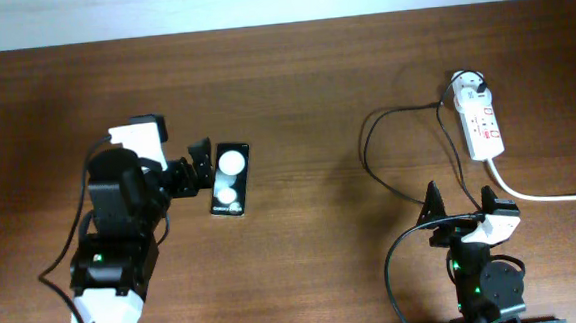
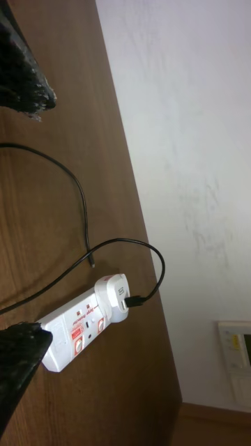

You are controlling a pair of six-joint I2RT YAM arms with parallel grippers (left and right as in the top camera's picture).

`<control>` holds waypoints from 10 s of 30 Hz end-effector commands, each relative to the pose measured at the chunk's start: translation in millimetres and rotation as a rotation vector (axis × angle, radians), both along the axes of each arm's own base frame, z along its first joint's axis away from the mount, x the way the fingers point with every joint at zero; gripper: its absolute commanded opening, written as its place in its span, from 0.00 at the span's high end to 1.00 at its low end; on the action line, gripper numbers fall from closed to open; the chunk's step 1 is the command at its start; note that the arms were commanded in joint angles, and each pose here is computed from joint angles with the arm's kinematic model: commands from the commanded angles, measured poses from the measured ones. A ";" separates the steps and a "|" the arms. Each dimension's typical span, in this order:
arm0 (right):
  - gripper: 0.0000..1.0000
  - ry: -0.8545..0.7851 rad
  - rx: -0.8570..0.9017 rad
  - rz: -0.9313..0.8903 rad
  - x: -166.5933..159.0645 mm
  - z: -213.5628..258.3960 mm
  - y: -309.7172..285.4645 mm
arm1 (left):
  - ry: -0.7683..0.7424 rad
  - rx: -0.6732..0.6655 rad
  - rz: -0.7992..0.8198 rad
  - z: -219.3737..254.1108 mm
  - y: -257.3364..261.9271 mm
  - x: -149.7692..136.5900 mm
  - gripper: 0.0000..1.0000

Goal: Plug charger to phone and switch on socket

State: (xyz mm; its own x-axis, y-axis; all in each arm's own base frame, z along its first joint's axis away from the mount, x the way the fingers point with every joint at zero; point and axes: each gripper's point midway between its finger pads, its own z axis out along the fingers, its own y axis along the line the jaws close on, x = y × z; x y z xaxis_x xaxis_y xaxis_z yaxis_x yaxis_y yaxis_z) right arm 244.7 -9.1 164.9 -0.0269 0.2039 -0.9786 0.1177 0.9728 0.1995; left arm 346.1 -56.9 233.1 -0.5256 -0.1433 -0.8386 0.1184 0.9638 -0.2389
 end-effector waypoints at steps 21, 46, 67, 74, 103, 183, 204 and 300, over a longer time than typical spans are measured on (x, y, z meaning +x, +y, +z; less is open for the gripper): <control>0.01 0.004 0.005 -0.006 0.1 -3.5 -1.5 | 0.278 0.054 -0.018 -13.6 -13.2 46.3 0.01; 0.01 0.004 0.005 -0.006 0.1 -3.5 -1.5 | 0.880 0.341 -0.051 -230.1 -43.5 28.8 0.01; 0.01 0.004 0.005 -0.006 0.1 -3.5 -1.5 | 0.821 0.323 -0.050 -189.7 -52.2 57.6 0.47; 0.01 0.004 0.005 -0.006 0.1 -3.5 -1.5 | 0.604 0.216 -0.081 -85.8 -64.3 61.7 0.47; 0.01 0.158 0.877 0.507 -17.9 -1.3 97.3 | 0.855 -0.928 -0.513 -73.6 -154.3 87.7 0.47; 0.96 0.629 0.709 0.438 139.6 52.7 134.5 | 0.420 -0.940 0.129 -64.9 45.1 12.0 0.01; 0.96 0.811 1.134 0.337 92.7 39.1 259.1 | 0.717 -1.512 -0.125 -55.3 -152.2 34.1 0.23; 0.96 1.205 0.338 0.234 113.0 -66.7 175.2 | 0.665 -0.514 -0.406 -64.2 -131.7 49.3 1.00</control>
